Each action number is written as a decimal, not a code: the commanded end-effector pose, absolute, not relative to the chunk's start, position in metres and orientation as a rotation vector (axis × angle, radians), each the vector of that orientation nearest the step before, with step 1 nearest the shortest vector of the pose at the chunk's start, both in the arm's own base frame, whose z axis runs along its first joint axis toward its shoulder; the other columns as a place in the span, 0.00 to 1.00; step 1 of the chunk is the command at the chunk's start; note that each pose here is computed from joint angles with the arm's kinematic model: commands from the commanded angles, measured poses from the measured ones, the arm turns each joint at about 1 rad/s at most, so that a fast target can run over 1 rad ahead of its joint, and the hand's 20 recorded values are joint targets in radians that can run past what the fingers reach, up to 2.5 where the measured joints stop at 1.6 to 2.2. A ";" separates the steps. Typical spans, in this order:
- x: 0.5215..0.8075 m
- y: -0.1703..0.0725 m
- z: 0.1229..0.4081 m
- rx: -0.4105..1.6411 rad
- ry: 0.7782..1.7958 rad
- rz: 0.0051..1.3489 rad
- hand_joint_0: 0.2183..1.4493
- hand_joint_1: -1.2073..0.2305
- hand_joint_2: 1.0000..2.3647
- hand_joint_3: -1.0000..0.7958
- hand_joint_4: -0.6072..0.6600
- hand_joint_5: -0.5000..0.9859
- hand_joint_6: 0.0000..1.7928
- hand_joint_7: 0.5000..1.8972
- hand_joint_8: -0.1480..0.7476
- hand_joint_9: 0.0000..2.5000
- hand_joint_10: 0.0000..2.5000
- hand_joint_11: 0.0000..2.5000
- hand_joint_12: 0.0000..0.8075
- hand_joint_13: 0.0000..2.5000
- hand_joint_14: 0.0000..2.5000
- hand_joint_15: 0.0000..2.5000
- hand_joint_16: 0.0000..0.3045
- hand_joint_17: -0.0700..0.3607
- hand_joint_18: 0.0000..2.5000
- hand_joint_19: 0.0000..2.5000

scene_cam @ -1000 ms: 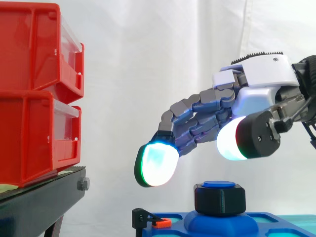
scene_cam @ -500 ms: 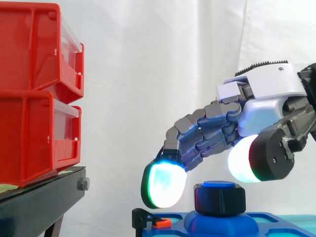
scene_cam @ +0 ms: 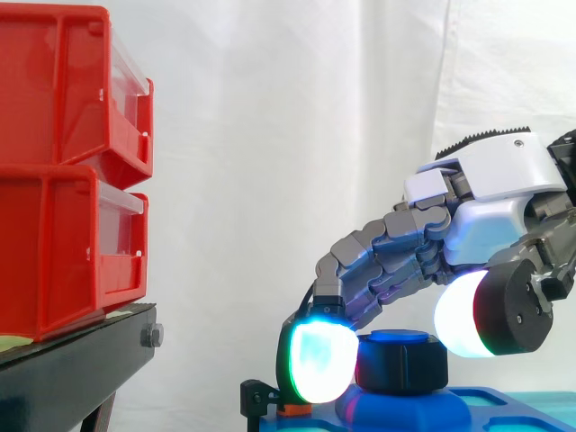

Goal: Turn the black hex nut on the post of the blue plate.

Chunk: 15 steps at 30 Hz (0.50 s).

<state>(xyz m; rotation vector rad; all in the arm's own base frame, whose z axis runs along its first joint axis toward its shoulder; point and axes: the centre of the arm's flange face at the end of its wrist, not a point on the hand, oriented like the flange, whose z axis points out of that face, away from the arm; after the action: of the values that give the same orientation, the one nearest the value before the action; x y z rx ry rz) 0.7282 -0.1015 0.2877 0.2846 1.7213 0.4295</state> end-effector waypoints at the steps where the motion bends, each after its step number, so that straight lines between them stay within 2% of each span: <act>1: 0.727 -0.104 0.288 0.282 1.721 0.433 0.18 0.46 0.00 0.28 0.71 0.22 0.28 0.28 0.53 0.13 0.00 0.00 0.48 0.12 0.00 0.00 0.16 0.42 0.04 0.04; 15: 0.725 -0.117 0.288 0.277 1.719 0.444 0.18 0.46 0.00 0.28 0.71 0.22 0.28 0.29 0.53 0.13 0.00 0.00 0.48 0.12 0.00 0.00 0.16 0.42 0.04 0.04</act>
<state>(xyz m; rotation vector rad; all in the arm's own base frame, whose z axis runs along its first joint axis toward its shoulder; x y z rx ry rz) 0.7259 -0.1137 0.2880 0.2778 1.7192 0.4421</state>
